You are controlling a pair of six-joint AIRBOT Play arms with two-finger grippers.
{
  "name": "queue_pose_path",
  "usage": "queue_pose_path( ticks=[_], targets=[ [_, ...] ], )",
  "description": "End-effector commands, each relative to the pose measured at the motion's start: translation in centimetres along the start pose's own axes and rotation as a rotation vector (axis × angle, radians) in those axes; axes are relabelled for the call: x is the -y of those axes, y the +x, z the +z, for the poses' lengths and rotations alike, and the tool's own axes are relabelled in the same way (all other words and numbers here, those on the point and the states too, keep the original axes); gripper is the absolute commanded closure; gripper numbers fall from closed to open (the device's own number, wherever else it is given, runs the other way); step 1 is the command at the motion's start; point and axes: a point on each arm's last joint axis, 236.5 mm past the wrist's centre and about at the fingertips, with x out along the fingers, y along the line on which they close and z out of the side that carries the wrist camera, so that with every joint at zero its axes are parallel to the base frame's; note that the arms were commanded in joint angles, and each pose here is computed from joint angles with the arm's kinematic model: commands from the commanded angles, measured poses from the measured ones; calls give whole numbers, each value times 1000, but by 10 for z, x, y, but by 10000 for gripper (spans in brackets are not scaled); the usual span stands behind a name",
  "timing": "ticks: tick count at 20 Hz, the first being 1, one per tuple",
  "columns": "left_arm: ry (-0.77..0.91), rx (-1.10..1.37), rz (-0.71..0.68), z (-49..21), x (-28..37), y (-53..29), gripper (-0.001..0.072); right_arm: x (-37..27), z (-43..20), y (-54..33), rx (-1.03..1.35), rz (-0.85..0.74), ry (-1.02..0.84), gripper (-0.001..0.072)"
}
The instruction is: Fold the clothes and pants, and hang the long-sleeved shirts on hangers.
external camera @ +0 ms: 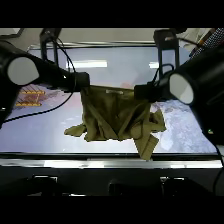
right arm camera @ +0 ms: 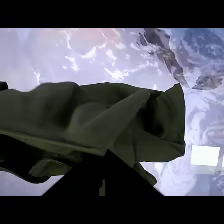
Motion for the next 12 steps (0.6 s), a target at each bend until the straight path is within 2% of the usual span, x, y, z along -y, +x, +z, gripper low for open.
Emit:
queue_pose_path(
  ticks=[1,5,12],
  targets=[
    [-14,-44,49,-10,-17,36,688,8,-26,26,-7,-25,45,684],
    [-23,-85,26,-23,-14,59,688,8,-50,48,-34,-25,91,685],
    [-23,-93,18,-25,-11,60,688,-6,-36,52,27,34,155,685]
  ],
)
